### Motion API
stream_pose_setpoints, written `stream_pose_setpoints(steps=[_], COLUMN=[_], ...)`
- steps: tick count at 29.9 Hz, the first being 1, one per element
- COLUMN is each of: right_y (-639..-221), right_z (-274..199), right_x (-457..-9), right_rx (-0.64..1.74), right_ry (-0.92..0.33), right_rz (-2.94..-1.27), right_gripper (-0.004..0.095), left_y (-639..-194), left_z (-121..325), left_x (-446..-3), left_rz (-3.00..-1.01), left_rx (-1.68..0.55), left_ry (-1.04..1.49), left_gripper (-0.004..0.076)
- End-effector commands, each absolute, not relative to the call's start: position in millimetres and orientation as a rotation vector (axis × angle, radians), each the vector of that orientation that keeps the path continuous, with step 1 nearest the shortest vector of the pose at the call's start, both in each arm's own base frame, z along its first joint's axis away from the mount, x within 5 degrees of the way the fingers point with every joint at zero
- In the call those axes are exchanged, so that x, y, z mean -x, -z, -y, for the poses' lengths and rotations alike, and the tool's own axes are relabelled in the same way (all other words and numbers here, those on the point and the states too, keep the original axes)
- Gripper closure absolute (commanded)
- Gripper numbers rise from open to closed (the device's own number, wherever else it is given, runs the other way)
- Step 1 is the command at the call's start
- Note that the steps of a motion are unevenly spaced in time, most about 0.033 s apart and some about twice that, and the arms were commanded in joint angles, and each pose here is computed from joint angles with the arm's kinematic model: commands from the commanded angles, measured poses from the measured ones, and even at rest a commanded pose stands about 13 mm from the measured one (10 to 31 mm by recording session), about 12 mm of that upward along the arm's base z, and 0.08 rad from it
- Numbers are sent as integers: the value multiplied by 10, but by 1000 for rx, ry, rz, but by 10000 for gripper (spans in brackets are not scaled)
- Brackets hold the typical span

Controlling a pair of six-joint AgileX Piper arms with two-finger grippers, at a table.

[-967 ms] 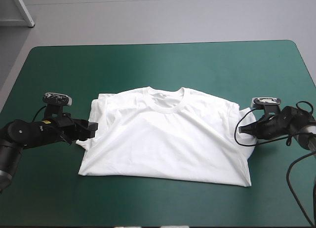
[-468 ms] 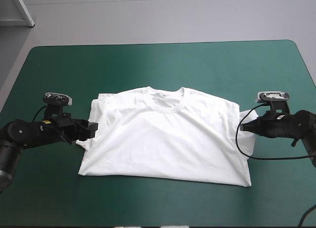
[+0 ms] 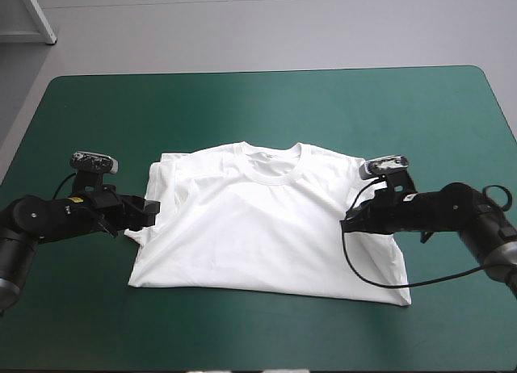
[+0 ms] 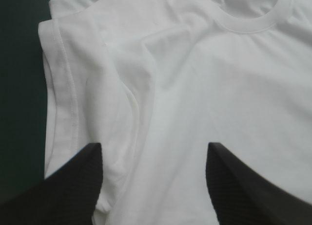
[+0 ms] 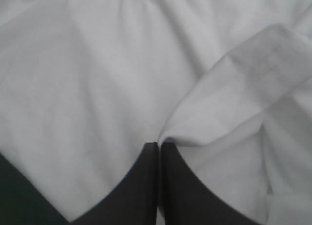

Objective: Fold the cloth

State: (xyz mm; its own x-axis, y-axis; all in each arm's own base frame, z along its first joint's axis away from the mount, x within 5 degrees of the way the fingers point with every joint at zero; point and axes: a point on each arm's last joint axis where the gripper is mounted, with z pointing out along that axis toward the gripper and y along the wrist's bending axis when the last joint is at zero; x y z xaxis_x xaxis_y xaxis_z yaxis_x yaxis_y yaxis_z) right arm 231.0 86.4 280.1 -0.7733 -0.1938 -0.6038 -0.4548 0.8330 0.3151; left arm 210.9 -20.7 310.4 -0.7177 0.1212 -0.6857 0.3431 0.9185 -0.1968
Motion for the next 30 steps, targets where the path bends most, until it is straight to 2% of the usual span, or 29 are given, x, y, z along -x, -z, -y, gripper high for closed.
stream_pose_setpoints(steps=[1, 3, 5, 7, 10, 12, 15, 17, 21, 25, 30], right_y=[-2865, -2821, -2787, -2775, -2827, -2924, -3216, -3418, -3897, -4201, -4251], right_z=[-1101, -1179, -1236, -1279, -1274, -1252, -1186, -1128, -976, -826, -765], right_x=[-2326, -2340, -2338, -2320, -2331, -2355, -2380, -2364, -2267, -2121, -2008], right_rx=[499, 507, 556, 619, 633, 651, 640, 643, 605, 503, 480], right_ry=[-660, -667, -667, -667, -663, -613, -499, -417, -260, -176, -166], right_rz=[-2386, -2392, -2392, -2380, -2363, -2327, -2226, -2154, -2019, -1940, -1953], right_gripper=[921, 909, 828, 645, 311, 237, 307, 397, 519, 550, 550], left_y=[-3251, -3246, -3243, -3235, -3232, -3231, -3218, -3196, -3139, -3129, -3109], left_z=[224, 229, 228, 222, 222, 223, 223, 200, 76, -21, -37], left_x=[-2117, -2110, -2106, -2102, -2098, -2097, -2083, -2072, -2061, -2082, -2175], left_rz=[-2301, -2309, -2314, -2322, -2326, -2328, -2346, -2378, -2462, -2472, -2441], left_rx=[-304, -310, -315, -326, -330, -329, -343, -334, -261, -130, -34], left_ry=[423, 430, 429, 415, 415, 418, 415, 388, 229, 123, 139], left_gripper=[272, 272, 272, 272, 272, 276, 288, 290, 290, 290, 290])
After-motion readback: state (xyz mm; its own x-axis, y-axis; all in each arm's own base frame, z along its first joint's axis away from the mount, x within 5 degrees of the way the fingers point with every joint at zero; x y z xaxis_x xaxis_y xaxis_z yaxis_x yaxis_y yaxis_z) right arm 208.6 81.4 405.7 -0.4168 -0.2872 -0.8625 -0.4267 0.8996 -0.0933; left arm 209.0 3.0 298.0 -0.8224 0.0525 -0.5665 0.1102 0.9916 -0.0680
